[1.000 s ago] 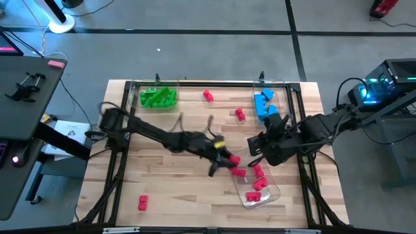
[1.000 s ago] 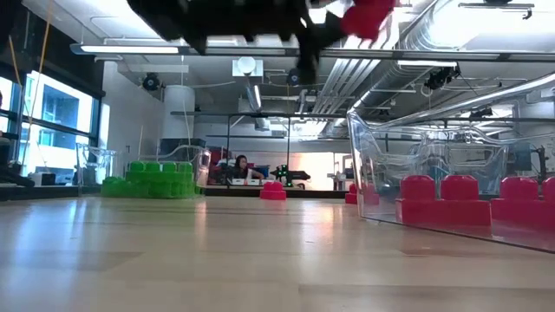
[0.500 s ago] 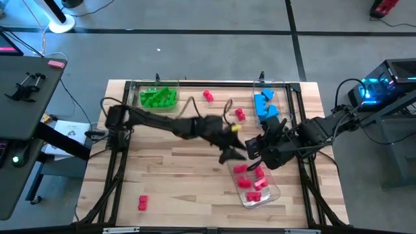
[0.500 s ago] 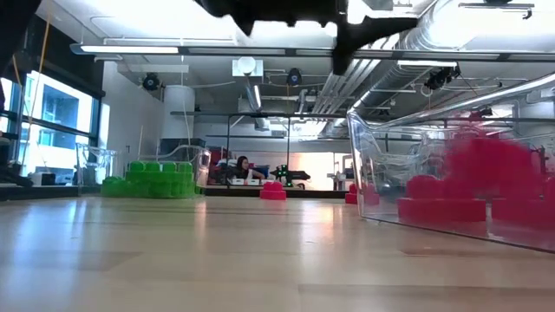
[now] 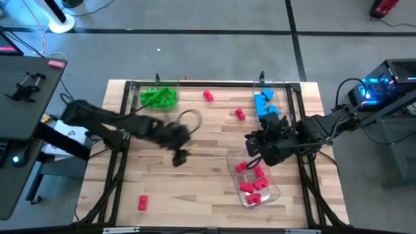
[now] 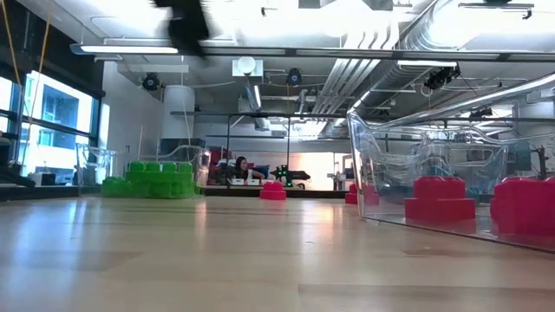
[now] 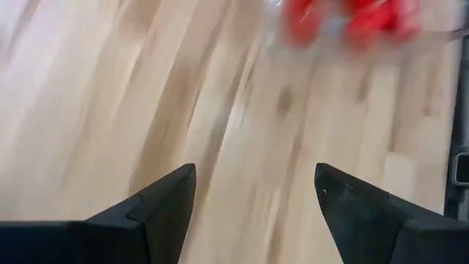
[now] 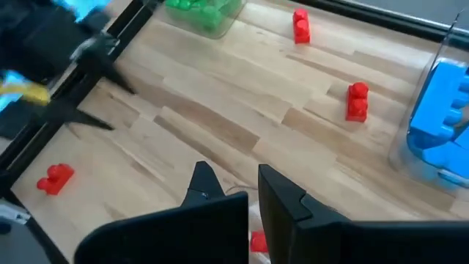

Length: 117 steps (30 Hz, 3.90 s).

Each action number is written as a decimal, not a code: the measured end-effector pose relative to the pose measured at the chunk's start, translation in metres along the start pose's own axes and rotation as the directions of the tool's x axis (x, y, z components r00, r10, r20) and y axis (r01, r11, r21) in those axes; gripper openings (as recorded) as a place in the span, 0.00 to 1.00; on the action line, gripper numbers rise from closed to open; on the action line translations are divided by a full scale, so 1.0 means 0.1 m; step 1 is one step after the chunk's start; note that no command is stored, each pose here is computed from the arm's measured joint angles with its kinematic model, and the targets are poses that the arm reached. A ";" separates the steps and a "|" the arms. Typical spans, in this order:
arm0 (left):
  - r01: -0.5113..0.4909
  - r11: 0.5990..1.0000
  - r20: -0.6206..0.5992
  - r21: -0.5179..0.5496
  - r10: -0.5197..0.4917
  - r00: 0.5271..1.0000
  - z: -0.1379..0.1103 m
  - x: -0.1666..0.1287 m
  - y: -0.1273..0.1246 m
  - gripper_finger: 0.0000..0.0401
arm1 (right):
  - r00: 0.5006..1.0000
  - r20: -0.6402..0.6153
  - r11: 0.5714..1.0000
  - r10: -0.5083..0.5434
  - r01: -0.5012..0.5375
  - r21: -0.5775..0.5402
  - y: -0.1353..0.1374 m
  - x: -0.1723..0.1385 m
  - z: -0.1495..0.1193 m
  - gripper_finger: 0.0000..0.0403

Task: Sort blocks
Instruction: Put the red game piece into the bottom transparent bin

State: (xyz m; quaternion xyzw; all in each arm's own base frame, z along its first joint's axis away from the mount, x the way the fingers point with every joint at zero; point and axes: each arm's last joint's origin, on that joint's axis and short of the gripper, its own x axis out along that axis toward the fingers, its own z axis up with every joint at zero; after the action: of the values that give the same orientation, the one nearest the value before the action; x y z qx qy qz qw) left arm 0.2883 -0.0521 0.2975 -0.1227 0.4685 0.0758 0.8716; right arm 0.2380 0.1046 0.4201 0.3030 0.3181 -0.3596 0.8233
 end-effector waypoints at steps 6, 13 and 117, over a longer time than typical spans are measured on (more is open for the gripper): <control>-0.065 0.877 -0.117 -0.476 0.011 0.993 -1.05 -0.08 -0.16 0.66 | 0.999 0.041 0.999 -0.018 0.019 -0.034 -0.01 0.03 0.05 0.00; -0.213 0.685 -0.324 -0.697 -0.035 0.945 -1.88 -0.14 -0.52 0.66 | 0.998 0.047 0.997 -0.033 0.037 -0.070 -0.03 0.06 0.10 0.00; 0.526 0.850 0.419 -0.021 -0.470 0.776 1.06 1.14 0.39 0.68 | 0.989 0.126 0.978 0.077 -0.099 0.182 0.17 -0.05 -0.12 0.00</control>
State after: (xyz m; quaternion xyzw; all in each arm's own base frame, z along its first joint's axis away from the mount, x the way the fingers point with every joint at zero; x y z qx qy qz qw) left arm 0.4256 0.0170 0.2529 -0.2839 0.2251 -0.1026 0.9264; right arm 0.2448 0.1246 0.4204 0.3714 0.2195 -0.3685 0.8235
